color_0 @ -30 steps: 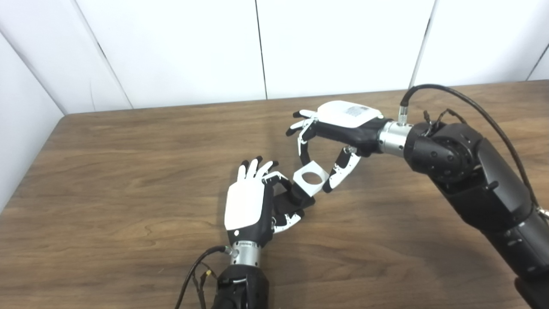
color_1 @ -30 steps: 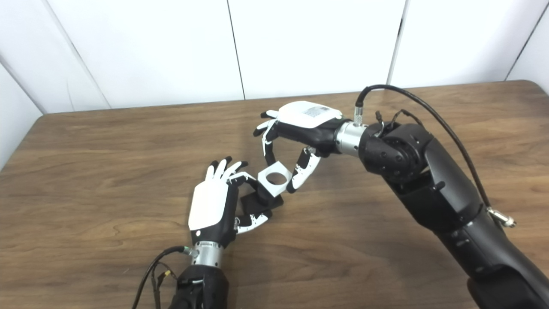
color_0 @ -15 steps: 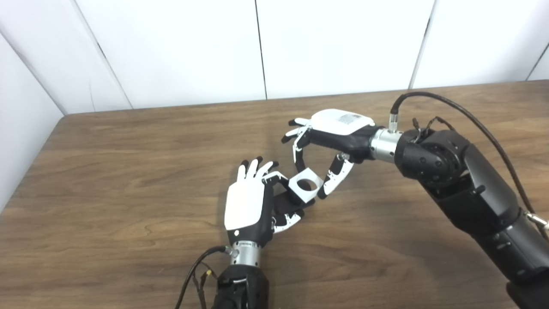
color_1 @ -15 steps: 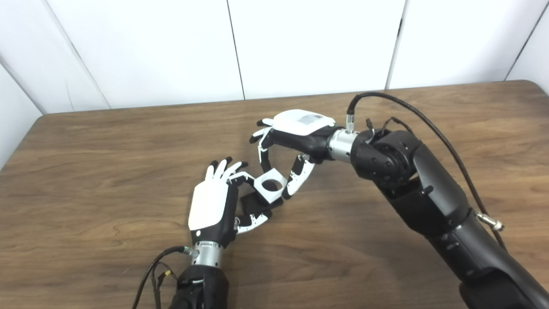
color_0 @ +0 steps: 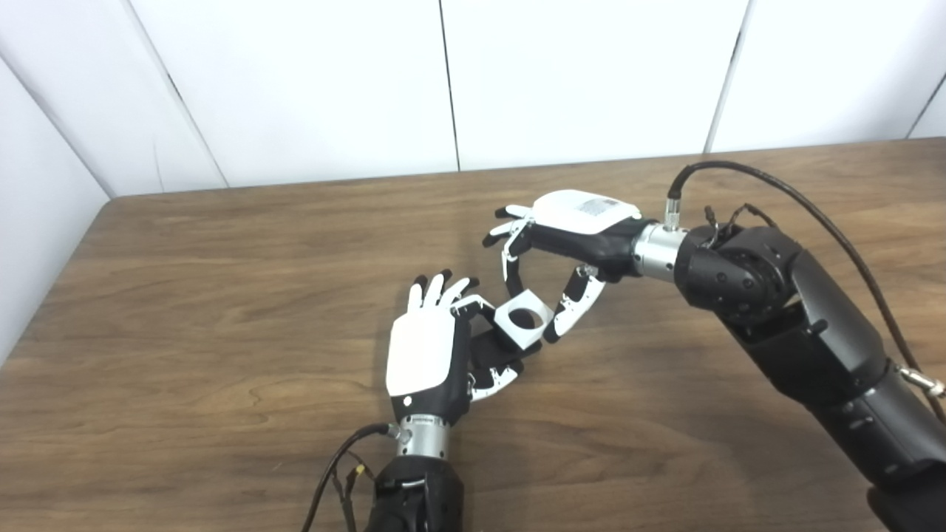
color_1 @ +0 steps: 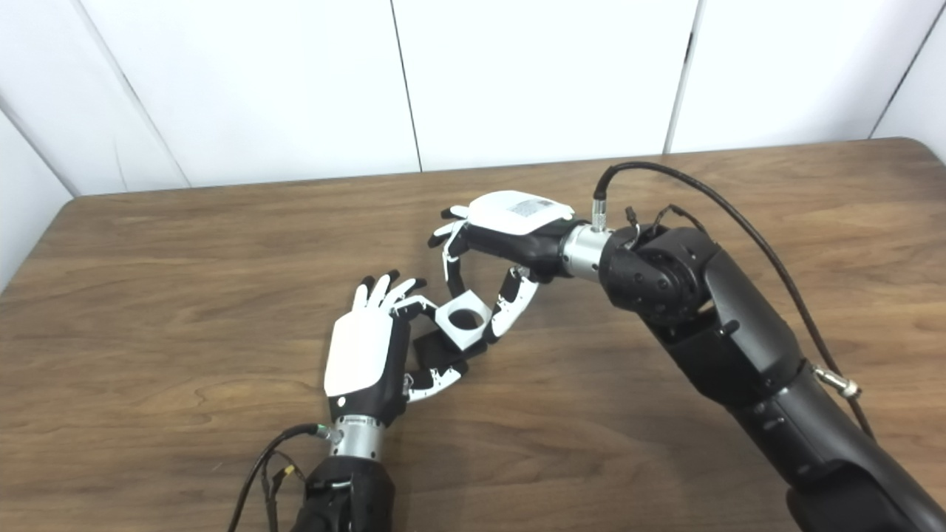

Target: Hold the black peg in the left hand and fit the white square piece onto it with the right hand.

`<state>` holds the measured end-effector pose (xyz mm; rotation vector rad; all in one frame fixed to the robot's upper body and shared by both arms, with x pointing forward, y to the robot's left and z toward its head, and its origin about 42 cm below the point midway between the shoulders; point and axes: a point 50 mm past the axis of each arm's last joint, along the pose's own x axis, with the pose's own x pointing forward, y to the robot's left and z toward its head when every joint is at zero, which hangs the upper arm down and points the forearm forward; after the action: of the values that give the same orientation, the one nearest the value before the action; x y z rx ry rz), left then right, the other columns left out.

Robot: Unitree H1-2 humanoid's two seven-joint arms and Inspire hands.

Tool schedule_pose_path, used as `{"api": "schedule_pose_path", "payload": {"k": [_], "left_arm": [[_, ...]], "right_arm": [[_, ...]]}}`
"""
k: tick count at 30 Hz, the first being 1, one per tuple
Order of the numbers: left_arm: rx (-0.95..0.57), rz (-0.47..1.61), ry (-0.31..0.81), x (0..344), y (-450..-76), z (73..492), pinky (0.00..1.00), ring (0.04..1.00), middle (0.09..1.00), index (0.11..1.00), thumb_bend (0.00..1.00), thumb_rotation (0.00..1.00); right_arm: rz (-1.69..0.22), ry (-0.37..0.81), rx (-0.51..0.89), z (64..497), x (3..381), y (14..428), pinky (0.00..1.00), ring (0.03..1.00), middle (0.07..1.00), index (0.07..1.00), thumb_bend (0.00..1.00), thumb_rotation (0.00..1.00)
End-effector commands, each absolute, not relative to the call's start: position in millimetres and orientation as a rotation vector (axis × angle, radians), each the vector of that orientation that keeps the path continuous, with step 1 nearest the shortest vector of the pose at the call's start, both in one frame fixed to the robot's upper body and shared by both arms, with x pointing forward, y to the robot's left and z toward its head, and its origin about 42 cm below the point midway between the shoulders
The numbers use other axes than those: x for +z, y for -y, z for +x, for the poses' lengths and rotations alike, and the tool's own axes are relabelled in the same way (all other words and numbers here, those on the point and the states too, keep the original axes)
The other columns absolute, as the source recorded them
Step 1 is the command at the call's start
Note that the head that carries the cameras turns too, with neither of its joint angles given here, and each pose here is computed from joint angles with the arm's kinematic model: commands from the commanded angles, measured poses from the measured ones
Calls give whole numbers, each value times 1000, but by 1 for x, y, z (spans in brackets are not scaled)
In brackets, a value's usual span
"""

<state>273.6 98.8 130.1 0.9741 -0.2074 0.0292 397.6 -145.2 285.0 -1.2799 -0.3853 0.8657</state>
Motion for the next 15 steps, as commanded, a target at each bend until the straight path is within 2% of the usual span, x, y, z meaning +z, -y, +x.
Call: {"api": "schedule_pose_path", "payload": {"k": [1,15], "left_arm": [[21,948,194,126,-73,269,1000,953,852,490,509,91],[22,951,185,128,-70,271,1000,956,853,490,509,91]], "right_arm": [[-1285,462,852,399,298,139,970,1000,893,490,525,138],[-1275,459,856,401,294,135,969,1000,894,489,525,138]]}}
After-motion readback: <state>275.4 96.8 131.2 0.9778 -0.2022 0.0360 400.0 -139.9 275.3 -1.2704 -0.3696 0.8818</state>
